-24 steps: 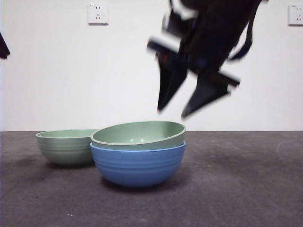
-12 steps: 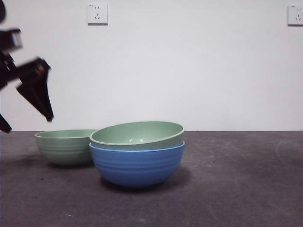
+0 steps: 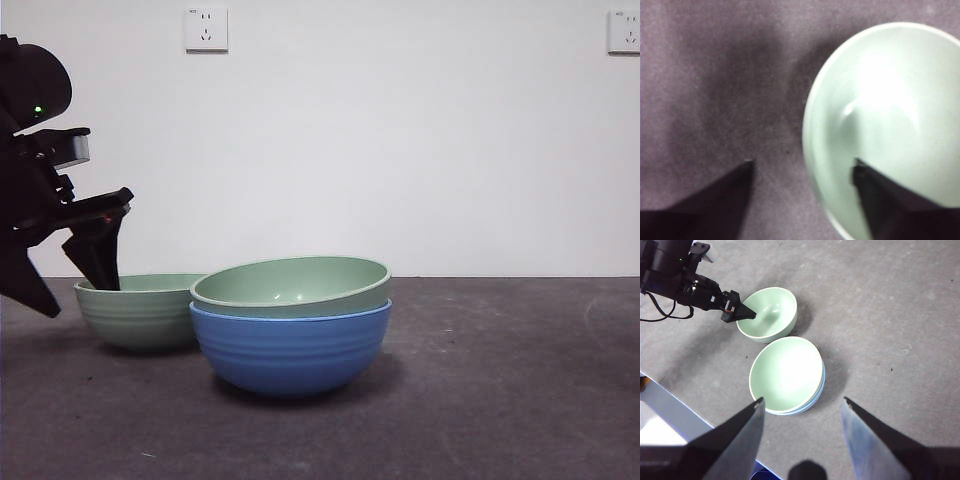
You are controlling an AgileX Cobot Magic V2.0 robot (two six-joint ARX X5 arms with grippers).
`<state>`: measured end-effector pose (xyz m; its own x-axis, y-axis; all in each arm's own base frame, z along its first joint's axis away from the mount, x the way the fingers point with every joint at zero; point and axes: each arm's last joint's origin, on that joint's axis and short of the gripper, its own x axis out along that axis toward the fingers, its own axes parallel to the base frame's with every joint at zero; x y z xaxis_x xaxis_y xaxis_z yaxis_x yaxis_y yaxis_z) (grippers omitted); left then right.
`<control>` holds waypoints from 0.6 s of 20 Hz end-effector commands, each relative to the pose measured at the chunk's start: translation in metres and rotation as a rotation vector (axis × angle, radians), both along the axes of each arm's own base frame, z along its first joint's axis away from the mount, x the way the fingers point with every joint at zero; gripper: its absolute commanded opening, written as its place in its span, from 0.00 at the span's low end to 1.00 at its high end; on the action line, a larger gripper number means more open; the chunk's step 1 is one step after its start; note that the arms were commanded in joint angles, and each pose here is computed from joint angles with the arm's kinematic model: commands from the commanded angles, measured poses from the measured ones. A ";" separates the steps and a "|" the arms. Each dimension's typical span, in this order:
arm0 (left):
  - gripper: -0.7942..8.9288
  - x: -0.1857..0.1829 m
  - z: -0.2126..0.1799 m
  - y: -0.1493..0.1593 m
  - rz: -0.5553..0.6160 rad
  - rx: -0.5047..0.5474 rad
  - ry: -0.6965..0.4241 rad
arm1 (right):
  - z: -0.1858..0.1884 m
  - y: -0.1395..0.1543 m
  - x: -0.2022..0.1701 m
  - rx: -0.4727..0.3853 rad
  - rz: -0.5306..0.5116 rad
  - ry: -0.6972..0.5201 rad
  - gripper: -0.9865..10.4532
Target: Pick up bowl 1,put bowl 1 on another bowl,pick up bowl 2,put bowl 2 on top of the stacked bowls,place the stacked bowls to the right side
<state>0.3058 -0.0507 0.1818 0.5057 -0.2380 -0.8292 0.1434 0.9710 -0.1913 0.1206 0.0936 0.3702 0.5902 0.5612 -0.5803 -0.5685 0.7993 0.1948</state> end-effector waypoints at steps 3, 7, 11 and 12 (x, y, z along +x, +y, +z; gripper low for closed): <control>0.07 0.000 -0.001 -0.003 -0.001 -0.037 0.001 | 0.000 -0.001 -0.001 0.004 -0.007 0.006 0.31; 0.07 0.002 0.001 -0.003 0.019 -0.051 -0.004 | -0.002 -0.002 -0.002 -0.016 -0.007 0.032 0.31; 0.07 0.001 0.017 -0.003 0.018 -0.056 -0.031 | -0.003 -0.002 -0.003 -0.024 -0.007 0.042 0.31; 0.07 0.000 0.026 -0.003 0.017 -0.058 -0.038 | -0.003 -0.002 -0.003 -0.024 -0.007 0.042 0.31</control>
